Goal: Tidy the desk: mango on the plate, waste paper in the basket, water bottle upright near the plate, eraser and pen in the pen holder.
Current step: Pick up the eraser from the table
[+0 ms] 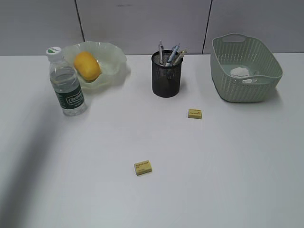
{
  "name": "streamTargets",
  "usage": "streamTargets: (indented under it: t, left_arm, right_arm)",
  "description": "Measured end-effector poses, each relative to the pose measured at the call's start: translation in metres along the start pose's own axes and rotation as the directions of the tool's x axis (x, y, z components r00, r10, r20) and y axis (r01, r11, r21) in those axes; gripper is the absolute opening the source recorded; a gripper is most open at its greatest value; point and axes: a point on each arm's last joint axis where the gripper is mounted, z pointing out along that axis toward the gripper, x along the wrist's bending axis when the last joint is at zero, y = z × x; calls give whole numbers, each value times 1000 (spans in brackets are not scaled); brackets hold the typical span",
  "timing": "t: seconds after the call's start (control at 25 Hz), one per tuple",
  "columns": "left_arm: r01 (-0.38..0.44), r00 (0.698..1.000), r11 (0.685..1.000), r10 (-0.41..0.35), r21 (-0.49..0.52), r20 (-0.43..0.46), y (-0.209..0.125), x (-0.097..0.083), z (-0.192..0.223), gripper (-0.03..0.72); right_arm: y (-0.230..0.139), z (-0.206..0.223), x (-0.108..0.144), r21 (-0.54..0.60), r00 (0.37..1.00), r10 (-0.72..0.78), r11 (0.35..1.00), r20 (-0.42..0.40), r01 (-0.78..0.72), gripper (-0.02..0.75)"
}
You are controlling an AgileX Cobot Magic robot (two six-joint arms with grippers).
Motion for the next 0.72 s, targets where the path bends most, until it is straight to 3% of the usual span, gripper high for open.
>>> streamTargets:
  t: [0.2,0.48,0.6,0.72]
  left_arm:
    - [-3,1000,999,3,40,-5,-48,6,-21,519]
    - [-3,1000,1000,3,-10,3,-160,19,-59,519]
    - [1,1000,995,0,-97,12,-204,25,-74,519]
    - [10,1000,970,-3,-244,28,-250,30,-92,519]
  right_arm:
    - [0,0,0,0,1000,0,1000,0,0,365]
    - [0,0,0,0,1000,0,1000,0,0,365]
    - [0,0,0,0,1000,0,1000,0,0,365]
    - [0,0,0,0,1000,0,1000,0,0,365]
